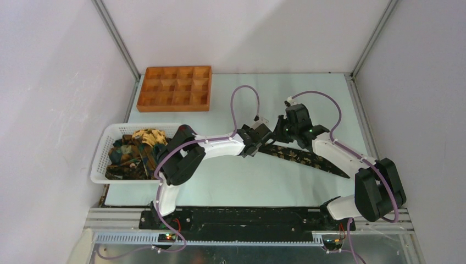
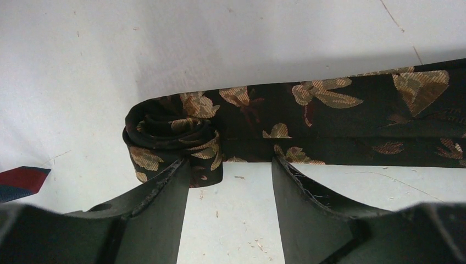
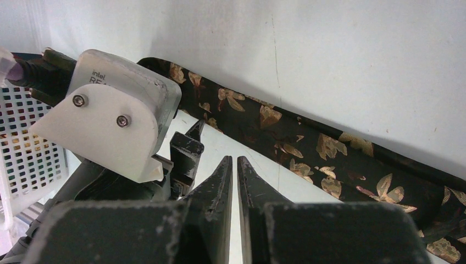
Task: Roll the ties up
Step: Roll the tie at the center of the board.
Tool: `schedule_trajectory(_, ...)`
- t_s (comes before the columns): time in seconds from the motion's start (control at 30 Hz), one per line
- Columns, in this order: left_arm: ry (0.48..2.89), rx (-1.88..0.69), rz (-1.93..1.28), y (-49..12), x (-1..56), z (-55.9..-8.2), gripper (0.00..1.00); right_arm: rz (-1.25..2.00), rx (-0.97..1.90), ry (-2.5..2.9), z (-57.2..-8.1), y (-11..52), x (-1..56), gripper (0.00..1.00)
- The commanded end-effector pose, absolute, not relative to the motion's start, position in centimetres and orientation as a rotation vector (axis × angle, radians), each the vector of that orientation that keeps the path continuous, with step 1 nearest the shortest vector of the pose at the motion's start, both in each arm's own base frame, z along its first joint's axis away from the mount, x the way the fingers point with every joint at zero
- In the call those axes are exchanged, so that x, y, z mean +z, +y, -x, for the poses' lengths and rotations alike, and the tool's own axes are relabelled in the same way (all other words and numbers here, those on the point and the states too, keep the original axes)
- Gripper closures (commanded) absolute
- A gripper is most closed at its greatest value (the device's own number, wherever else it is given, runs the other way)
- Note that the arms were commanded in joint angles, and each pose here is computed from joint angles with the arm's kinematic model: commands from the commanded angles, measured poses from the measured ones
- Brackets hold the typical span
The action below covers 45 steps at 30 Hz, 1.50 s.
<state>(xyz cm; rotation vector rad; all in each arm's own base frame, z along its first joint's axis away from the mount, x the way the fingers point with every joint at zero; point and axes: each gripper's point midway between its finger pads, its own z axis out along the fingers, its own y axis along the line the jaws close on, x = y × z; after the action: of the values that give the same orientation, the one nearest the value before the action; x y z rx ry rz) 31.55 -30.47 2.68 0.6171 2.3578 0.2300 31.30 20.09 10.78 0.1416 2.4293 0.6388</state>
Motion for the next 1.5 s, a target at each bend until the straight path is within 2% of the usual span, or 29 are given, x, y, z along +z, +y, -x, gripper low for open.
schedule_trajectory(0.0, 2.352, 0.167, -0.588, -32.0, 3.3, -32.1, 0.4, -0.126, 0.657, 2.403, -31.5, 20.5, 11.3, 0.9)
schedule_trajectory(0.53, 2.263, 0.112, -0.519, -32.3, 9.0, -33.3, 0.37, -0.114, 0.666, 2.333, -32.3, 20.0, 13.0, 0.87)
schedule_trajectory(0.93, 2.228, 0.052, -0.452, -31.7, 12.0, -33.7, 0.37, -0.085, 0.621, 2.299, -32.9, 19.2, 13.5, 0.73)
schedule_trajectory(1.13, 2.219, -0.038, -0.258, -27.6, 15.3, -34.5, 0.37, 0.05, 0.64, 2.272, -33.9, 20.2, 13.2, 0.55)
schedule_trajectory(1.23, 2.21, -0.086, -0.07, -23.1, 17.0, -34.9, 0.37, 0.191, 0.657, 2.249, -34.7, 22.0, 13.9, 0.47)
schedule_trajectory(1.3, 2.198, -0.116, 0.042, -20.4, 17.6, -34.8, 0.37, 0.329, 0.664, 2.249, -34.8, 24.0, 14.1, 0.36)
schedule_trajectory(1.33, 2.183, -0.13, 0.082, -19.1, 18.1, -34.2, 0.36, 0.426, 0.665, 2.233, -35.0, 25.5, 14.4, 0.26)
schedule_trajectory(1.4, 2.16, -0.136, 0.223, -15.6, 18.3, -34.3, 0.36, 0.56, 0.652, 2.233, -35.0, 27.4, 14.1, 0.14)
schedule_trajectory(1.47, 2.132, -0.166, 0.332, -13.2, 18.4, -33.8, 0.34, 0.696, 0.655, 2.226, -34.8, 29.3, 13.7, 0.08)
